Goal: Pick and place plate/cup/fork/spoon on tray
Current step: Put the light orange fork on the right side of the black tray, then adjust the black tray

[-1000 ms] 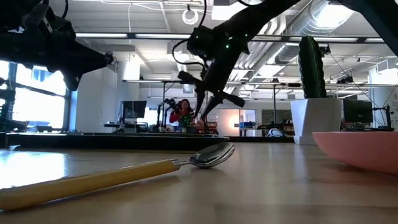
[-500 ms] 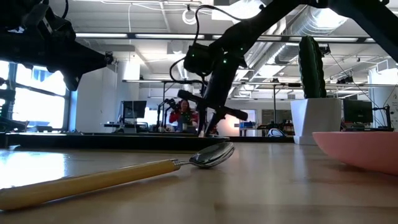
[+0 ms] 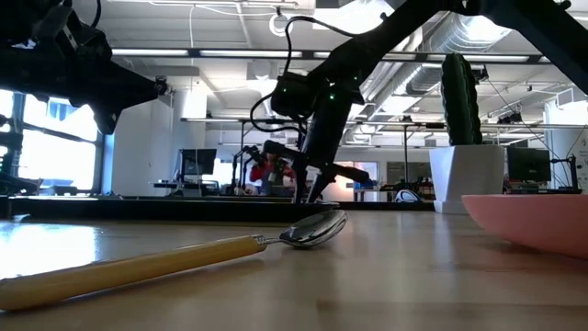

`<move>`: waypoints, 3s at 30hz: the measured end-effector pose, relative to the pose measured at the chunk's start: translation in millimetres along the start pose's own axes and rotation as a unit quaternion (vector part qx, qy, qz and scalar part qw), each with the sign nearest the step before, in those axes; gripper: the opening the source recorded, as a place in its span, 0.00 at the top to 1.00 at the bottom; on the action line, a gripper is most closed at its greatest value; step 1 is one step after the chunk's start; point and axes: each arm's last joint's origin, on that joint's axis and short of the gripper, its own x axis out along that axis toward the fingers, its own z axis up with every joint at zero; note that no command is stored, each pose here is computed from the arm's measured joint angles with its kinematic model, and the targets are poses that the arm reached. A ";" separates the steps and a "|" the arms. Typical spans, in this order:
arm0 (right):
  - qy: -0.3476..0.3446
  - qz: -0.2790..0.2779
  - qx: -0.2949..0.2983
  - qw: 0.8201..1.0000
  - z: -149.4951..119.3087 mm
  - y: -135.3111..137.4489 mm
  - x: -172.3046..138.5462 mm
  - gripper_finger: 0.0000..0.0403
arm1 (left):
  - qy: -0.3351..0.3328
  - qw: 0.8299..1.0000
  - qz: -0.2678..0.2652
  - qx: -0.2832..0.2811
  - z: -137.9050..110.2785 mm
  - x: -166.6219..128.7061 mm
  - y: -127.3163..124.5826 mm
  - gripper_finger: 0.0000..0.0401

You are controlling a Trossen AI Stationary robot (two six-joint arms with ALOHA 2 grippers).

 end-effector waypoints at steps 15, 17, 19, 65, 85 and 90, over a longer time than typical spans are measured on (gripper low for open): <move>-0.011 -0.009 0.004 1.000 -1.6 -0.2 1.1 0.88 | 0.000 1.000 0.000 0.000 0.0 0.0 0.0 0.82; -0.011 -0.010 0.009 1.000 -1.7 -0.4 1.5 0.85 | 0.000 1.000 0.000 0.000 0.0 0.0 0.0 0.82; -0.010 -0.011 0.008 1.000 -1.7 -0.6 1.8 0.82 | 0.000 1.000 0.000 0.000 0.0 0.0 0.0 0.82; -0.067 0.022 -0.085 0.994 18.9 -1.3 -77.1 0.74 | -0.001 1.000 0.000 -0.001 0.3 0.0 -0.1 0.82; -0.034 -0.052 -0.148 0.987 25.9 -22.5 -84.9 0.74 | -0.037 0.997 0.066 0.002 3.4 -0.3 3.3 0.82; -0.030 -0.059 -0.131 0.989 32.6 -26.1 -74.2 0.74 | -0.044 0.995 0.084 0.006 4.0 -0.6 4.3 0.82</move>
